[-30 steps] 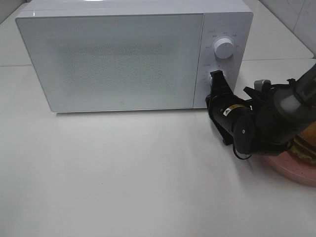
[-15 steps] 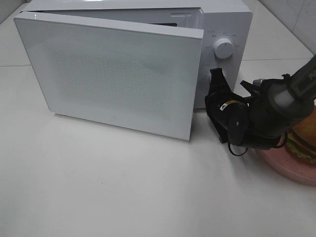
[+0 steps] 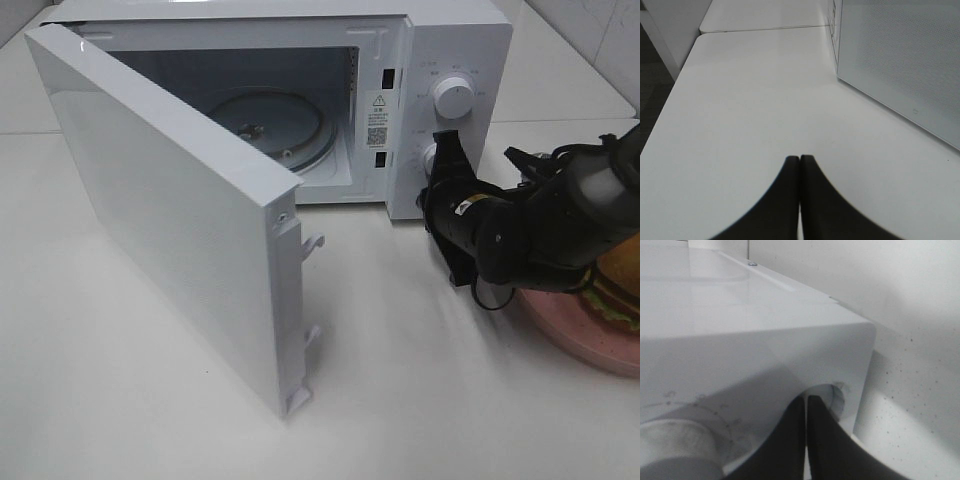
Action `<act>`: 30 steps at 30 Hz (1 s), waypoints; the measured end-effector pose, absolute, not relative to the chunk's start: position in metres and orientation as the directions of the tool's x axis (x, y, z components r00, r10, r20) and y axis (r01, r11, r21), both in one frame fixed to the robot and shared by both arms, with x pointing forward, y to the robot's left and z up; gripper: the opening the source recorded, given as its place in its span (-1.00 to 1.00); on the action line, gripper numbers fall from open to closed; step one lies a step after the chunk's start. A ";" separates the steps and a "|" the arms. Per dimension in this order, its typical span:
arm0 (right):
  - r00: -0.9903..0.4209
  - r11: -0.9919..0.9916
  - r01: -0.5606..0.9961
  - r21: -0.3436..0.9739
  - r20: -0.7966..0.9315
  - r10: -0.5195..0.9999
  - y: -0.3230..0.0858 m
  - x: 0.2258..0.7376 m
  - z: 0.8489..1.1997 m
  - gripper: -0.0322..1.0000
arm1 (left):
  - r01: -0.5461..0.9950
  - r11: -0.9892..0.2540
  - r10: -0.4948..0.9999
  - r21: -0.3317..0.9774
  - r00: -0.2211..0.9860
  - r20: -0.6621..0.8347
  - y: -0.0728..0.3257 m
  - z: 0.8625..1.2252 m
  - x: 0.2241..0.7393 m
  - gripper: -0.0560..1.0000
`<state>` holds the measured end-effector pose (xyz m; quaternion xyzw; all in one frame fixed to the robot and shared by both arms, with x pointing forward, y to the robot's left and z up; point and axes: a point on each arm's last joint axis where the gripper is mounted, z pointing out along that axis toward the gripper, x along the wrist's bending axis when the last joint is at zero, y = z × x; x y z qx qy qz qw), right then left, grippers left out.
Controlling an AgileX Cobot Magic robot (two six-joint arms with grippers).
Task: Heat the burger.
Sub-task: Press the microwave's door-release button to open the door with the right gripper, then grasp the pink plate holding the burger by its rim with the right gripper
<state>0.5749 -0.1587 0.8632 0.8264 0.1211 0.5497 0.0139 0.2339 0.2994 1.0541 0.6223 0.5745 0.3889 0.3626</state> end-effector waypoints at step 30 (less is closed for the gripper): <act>-0.211 -0.273 0.635 0.723 0.502 0.839 -0.146 0.517 0.906 -0.30 | 0.433 -0.077 0.997 0.898 0.038 0.067 0.299 1.054 0.234 -0.89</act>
